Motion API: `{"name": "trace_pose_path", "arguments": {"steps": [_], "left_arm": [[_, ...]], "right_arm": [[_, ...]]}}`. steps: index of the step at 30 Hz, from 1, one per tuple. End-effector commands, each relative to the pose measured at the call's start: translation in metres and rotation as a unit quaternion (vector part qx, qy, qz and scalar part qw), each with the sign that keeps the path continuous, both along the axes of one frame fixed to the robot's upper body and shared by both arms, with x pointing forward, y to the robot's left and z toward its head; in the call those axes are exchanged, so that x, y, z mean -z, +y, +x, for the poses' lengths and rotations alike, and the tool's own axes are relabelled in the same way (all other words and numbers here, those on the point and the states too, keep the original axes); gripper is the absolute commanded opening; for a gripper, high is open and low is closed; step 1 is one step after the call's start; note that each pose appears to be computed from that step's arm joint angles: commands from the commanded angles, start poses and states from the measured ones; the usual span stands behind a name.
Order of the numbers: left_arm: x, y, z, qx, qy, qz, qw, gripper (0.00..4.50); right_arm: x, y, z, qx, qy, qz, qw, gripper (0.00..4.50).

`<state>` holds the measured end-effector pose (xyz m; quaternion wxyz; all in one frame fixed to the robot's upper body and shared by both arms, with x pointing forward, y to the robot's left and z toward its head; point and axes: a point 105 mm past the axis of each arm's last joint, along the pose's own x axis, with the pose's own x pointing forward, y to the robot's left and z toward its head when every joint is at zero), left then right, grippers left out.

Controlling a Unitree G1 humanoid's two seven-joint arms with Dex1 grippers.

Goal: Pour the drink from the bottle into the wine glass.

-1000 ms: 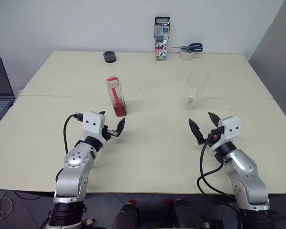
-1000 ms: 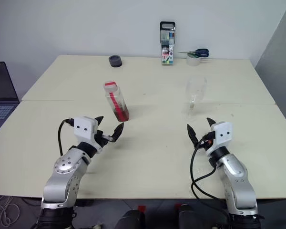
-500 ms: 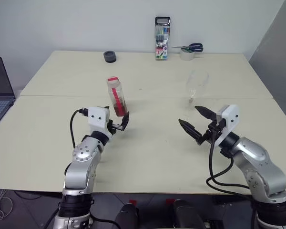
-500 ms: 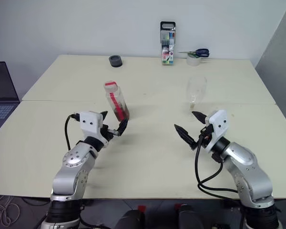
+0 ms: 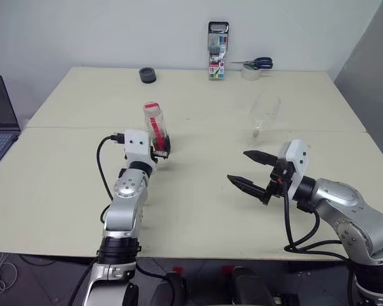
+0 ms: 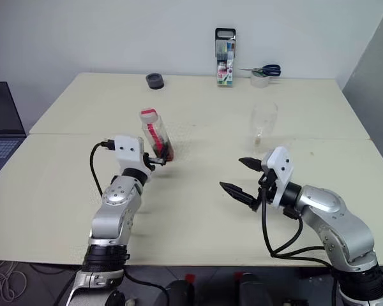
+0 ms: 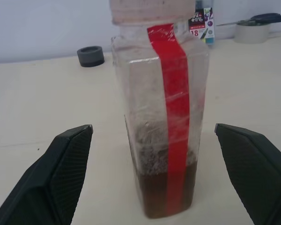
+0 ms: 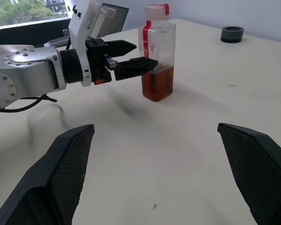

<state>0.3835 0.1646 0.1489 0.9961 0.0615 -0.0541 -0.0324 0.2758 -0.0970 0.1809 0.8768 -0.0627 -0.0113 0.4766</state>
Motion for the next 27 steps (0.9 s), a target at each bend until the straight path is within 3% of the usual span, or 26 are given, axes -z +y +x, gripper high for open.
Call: {"name": "trace_pose_path", "arguments": {"steps": [1, 11, 27], "left_arm": [[-0.014, -0.007, 0.004, 0.005, -0.028, 0.005, 1.000, 4.47], [-0.026, -0.009, 0.018, -0.008, -0.052, 0.007, 0.999, 4.47], [-0.032, 0.003, 0.030, -0.034, -0.046, 0.014, 0.998, 4.47]], "right_arm": [[-0.012, 0.001, -0.003, -0.011, -0.024, 0.003, 1.000, 4.50], [-0.022, 0.007, -0.004, -0.044, -0.014, 0.020, 0.999, 4.50], [-0.046, 0.010, 0.011, -0.024, -0.033, 0.070, 0.997, 4.50]]}}
